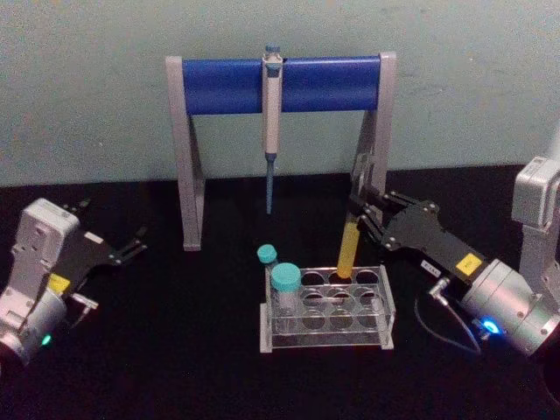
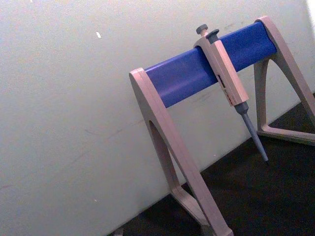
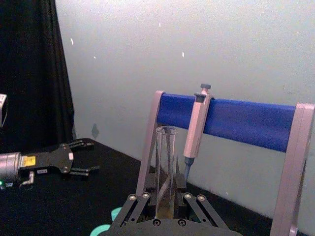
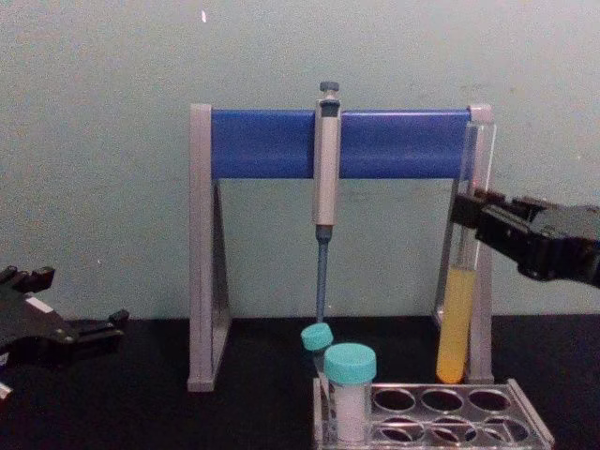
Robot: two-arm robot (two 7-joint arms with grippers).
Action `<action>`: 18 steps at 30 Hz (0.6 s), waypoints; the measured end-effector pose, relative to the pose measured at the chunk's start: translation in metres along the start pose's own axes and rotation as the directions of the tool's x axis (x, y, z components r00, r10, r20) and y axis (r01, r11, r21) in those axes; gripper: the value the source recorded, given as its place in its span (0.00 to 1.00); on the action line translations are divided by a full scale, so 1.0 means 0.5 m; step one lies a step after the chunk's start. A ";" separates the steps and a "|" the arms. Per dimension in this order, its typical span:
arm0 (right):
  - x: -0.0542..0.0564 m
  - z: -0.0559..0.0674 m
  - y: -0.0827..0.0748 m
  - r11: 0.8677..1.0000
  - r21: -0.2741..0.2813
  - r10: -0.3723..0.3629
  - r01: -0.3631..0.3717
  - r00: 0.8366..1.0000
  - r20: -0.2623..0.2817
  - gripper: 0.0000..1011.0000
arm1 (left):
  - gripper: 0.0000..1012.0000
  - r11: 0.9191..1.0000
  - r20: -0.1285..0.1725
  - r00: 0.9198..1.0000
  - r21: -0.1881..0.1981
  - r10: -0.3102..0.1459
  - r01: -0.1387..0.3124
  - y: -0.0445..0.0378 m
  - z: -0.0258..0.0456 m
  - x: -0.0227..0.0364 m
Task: Pick up the test tube from the test tube rack, shake it, then place it back into the test tube rack.
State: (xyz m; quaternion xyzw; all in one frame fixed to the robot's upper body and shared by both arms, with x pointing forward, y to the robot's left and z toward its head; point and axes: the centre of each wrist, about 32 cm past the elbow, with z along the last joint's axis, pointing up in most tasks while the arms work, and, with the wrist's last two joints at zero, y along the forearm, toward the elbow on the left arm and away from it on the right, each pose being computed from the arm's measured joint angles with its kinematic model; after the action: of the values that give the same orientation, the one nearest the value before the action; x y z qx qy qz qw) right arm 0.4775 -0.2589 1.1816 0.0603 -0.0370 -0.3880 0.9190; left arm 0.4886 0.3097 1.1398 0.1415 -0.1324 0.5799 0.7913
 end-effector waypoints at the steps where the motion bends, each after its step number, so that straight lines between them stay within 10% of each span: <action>1: -0.001 -0.003 -0.001 1.000 -0.005 -0.003 0.002 1.000 -0.003 0.22 | 1.00 1.000 0.000 1.000 0.000 0.000 0.000 0.000 0.000 0.000; 18: -0.005 -0.023 0.006 0.999 -0.032 -0.012 0.012 1.000 -0.006 0.22 | 1.00 1.000 0.000 1.000 0.000 0.000 0.000 0.000 0.000 0.000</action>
State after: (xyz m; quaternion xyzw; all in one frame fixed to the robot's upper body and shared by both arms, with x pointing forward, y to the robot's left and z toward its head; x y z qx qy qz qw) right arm 0.4792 -0.2543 1.1705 0.0471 -0.0277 -0.3940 0.9175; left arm 0.4886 0.3097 1.1398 0.1415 -0.1325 0.5799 0.7913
